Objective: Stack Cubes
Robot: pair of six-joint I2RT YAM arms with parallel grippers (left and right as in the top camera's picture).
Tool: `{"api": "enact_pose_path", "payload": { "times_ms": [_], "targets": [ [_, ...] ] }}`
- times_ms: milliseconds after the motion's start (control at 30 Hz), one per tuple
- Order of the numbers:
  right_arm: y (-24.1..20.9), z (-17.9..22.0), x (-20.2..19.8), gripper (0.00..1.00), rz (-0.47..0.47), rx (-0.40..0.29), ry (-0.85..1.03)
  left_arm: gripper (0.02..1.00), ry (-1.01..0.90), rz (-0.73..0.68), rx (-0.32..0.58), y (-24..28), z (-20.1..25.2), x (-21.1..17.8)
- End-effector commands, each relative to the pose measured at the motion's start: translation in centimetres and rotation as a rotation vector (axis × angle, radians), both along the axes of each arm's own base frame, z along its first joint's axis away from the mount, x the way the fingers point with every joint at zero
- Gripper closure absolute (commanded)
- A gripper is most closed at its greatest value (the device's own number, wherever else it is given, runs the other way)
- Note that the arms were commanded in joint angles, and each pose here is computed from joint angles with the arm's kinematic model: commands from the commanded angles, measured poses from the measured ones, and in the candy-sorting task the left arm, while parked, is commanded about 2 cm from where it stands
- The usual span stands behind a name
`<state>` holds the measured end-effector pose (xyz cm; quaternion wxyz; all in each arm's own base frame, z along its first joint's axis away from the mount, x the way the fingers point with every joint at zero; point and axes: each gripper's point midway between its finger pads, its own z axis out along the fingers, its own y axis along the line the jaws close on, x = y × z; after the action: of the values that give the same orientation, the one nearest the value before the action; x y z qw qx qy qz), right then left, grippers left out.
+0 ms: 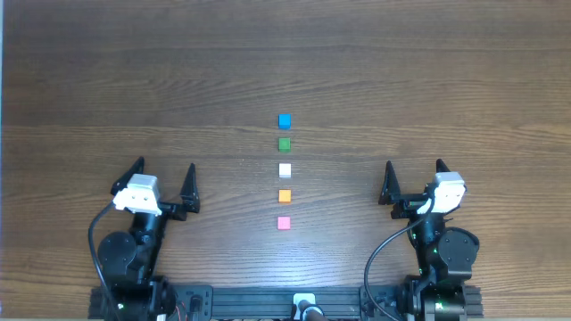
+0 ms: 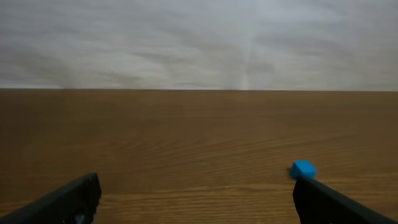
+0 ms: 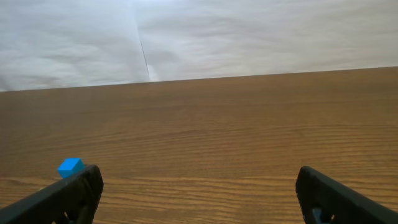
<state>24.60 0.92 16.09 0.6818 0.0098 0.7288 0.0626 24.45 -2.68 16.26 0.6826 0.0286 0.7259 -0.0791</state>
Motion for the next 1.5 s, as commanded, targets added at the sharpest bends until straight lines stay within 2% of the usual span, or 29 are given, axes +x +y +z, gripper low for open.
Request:
{"api": "enact_pose_path", "payload": {
  "times_ms": [33, 100, 333, 533, 600, 667, 833, 867, 1100, 1267, 1300, 1500],
  "targets": [
    [0.3, -0.2, 0.0, 0.009, 0.013, -0.008, 0.0, 0.018, -0.025, -0.11, -0.015, -1.8, 1.3, -0.6],
    [0.3, -0.2, 0.0, 0.009, 0.013, -0.008, 0.0, 0.018, -0.019, -0.107, -0.046, -1.8, 2.6, -0.9],
    [0.3, -0.2, 0.0, 0.009, 0.013, -0.008, 0.0, 0.018, 0.05, -0.105, -0.06, -1.8, 9.0, -4.2],
    [0.3, -0.2, 0.0, 0.009, 0.013, -0.008, 0.0, 0.018, 0.242, -0.16, -0.133, -3.1, 12.5, -7.1],
    [0.3, -0.2, 0.0, 0.007, 0.013, -0.008, 0.0, 0.018, 0.373, -0.233, -0.156, -4.5, 13.0, -8.1],
    [0.3, -0.2, 0.0, 0.007, 0.013, -0.008, 0.0, 0.018, 0.426, -0.288, -0.146, -5.6, 13.5, -8.2],
    [0.3, -0.2, 0.0, 0.009, 0.013, -0.008, 0.0, 0.018, 0.57, -0.628, -0.099, -12.2, 14.5, -8.9],
    [0.3, -0.2, 0.0, 0.007, 0.013, -0.008, 0.0, 0.018, 0.629, -0.724, -0.062, -14.5, 13.9, -9.5],
    [0.3, -0.2, 0.0, 0.009, 0.013, -0.008, 0.0, 0.018, 0.838, -0.872, 0.035, -20.1, 9.9, -9.5],
    [0.3, -0.2, 0.0, 0.007, 0.013, -0.008, 0.0, 0.018, 1.079, -0.767, -0.009, -21.7, 5.5, -8.3],
    [0.3, -0.2, 0.0, 0.007, 0.013, -0.008, 0.0, 0.018, 1.165, -0.681, -0.026, -21.9, 3.6, -7.4],
    [0.3, -0.2, 0.0, 0.007, 0.013, -0.008, 0.0, 0.02, 1.322, -0.392, -0.069, -21.7, -1.0, -5.7]
  ]
}}
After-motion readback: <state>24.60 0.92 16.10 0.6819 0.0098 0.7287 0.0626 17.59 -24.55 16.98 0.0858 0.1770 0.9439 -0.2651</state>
